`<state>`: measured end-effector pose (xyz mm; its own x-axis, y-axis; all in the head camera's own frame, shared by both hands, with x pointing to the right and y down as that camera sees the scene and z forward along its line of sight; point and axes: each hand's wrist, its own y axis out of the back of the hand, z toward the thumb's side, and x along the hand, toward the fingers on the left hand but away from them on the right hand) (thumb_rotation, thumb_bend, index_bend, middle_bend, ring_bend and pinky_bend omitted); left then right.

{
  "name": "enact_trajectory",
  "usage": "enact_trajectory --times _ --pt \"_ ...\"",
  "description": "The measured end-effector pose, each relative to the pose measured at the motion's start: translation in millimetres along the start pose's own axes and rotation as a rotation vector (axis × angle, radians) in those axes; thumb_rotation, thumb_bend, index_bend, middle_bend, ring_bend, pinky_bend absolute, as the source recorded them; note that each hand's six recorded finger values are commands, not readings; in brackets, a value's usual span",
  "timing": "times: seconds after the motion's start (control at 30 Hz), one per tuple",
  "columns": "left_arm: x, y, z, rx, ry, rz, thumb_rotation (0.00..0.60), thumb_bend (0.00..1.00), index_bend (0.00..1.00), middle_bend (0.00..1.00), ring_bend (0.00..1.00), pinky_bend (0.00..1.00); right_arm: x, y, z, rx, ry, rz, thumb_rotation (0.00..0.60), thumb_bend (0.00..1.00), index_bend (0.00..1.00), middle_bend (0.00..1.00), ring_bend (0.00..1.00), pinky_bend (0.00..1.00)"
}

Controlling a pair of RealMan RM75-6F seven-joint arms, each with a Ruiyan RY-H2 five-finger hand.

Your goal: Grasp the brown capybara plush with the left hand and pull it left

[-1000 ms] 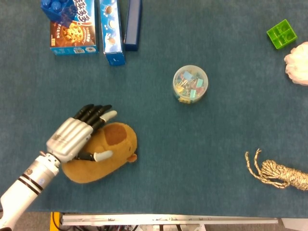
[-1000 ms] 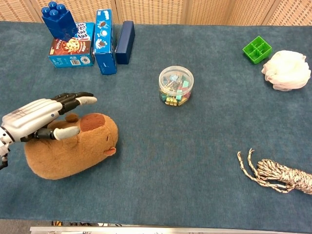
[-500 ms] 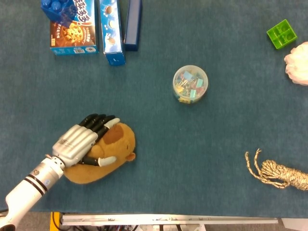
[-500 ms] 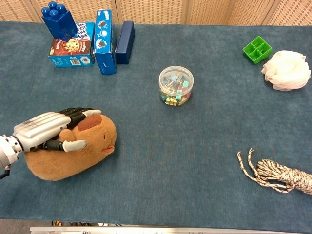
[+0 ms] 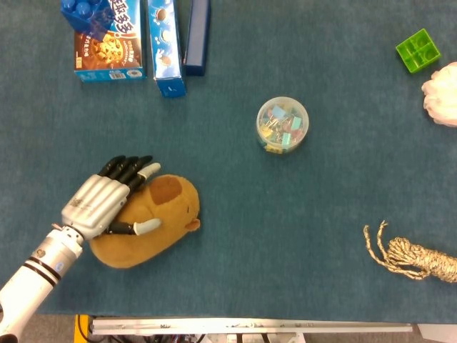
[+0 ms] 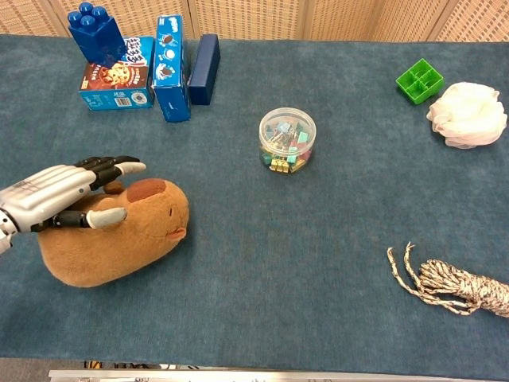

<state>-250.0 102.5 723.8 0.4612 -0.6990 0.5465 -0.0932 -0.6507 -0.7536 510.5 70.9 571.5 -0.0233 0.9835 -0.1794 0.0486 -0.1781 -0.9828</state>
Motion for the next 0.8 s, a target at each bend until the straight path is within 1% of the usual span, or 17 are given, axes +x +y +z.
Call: enact_trajectory --times 0.2,0.27,0.37,0.6,0.8 --pt "0.7 3.0 15.7 0.003 -0.060 0.025 0.000 0.00 0.00 0.04 0.03 0.00 1.8 1.4 -2.1 0.000 -0.004 -0.004 0.600 0.25 0.32 0.39 0.28 0.23" --pt "2.2 -0.1 20.1 0.005 -0.079 0.021 0.000 0.00 0.00 0.04 0.03 0.00 2.6 1.9 -3.0 0.000 -0.006 -0.006 0.600 0.25 0.32 0.39 0.28 0.23" --pt "4.7 -5.8 20.8 0.011 -0.085 0.005 0.000 0.00 0.00 0.03 0.03 0.00 3.6 2.3 -3.9 -0.001 -0.009 -0.006 0.600 0.25 0.32 0.39 0.28 0.23" --pt "8.6 -23.7 10.7 0.017 -0.048 -0.060 0.000 0.00 0.00 0.03 0.03 0.00 4.2 1.7 -5.0 -0.002 -0.012 -0.006 0.600 0.25 0.32 0.39 0.28 0.23" --pt "5.9 -30.4 -0.5 0.023 -0.003 -0.086 0.000 0.00 0.00 0.03 0.03 0.00 3.3 0.0 -4.6 -0.003 -0.009 -0.002 0.600 0.25 0.32 0.39 0.28 0.23"
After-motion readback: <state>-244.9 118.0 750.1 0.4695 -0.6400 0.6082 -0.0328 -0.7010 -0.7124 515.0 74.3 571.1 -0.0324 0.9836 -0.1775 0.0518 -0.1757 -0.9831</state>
